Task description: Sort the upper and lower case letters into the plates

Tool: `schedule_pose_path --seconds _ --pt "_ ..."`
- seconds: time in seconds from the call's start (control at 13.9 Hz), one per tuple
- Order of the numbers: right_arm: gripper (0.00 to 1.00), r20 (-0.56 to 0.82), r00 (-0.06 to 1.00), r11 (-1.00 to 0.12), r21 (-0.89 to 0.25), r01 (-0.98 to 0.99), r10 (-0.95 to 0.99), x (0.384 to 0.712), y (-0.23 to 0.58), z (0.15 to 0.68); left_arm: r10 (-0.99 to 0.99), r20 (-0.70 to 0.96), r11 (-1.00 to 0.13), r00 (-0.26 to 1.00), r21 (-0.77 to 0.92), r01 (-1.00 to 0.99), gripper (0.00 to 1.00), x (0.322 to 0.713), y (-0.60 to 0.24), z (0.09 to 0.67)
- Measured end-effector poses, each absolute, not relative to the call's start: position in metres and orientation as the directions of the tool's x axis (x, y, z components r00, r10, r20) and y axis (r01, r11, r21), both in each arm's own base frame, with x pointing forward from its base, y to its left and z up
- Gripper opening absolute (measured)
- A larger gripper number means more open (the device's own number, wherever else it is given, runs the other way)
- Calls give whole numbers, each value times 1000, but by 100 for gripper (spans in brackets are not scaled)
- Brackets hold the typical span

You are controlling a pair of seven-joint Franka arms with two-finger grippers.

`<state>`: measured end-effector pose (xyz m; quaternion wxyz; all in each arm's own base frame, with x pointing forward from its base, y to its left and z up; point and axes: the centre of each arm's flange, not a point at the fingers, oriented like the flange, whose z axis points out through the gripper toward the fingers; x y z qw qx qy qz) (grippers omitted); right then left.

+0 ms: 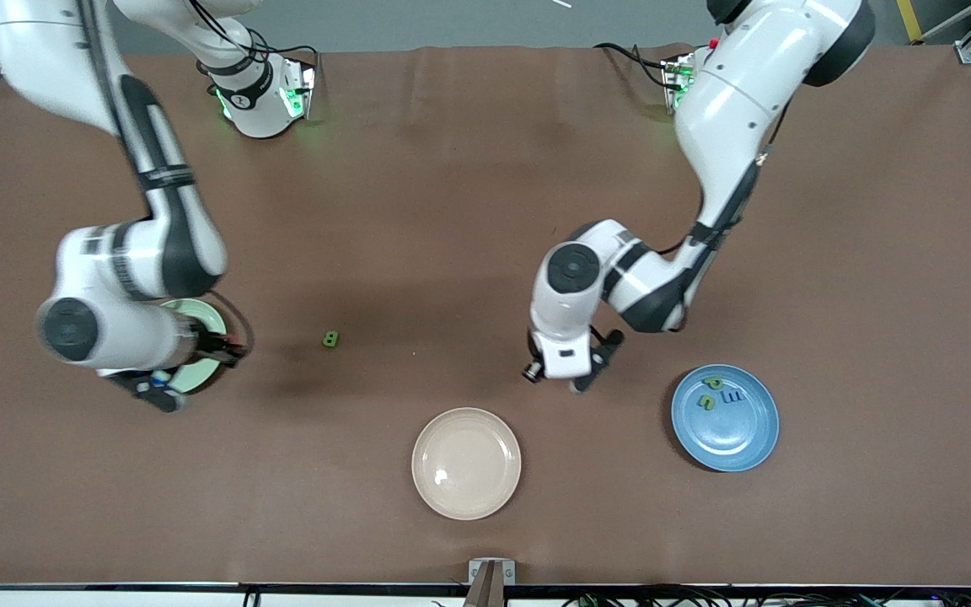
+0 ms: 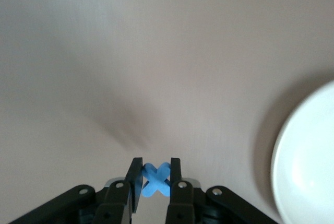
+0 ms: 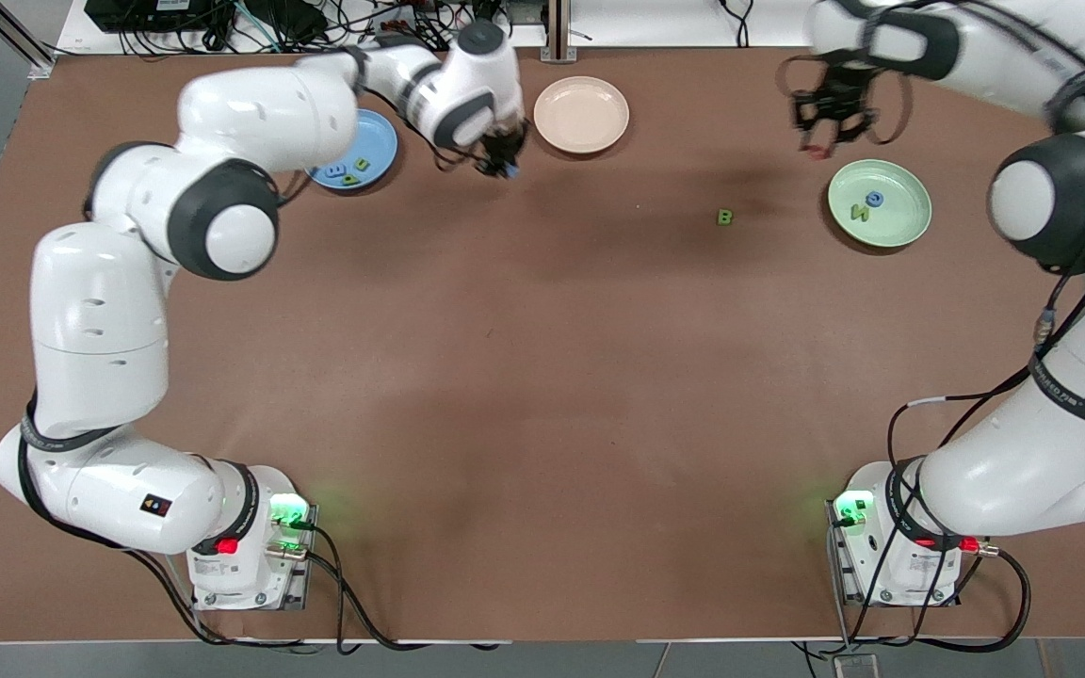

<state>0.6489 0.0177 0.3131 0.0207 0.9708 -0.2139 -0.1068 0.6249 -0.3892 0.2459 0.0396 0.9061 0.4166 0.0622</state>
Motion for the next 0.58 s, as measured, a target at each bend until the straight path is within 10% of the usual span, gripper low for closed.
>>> schedule_pose_path --seconds 0.58 --pt "42 -187 962 -980 3 -201 -198 611 -103 232 583 98 -810 807 -12 587 25 705 -173 239"
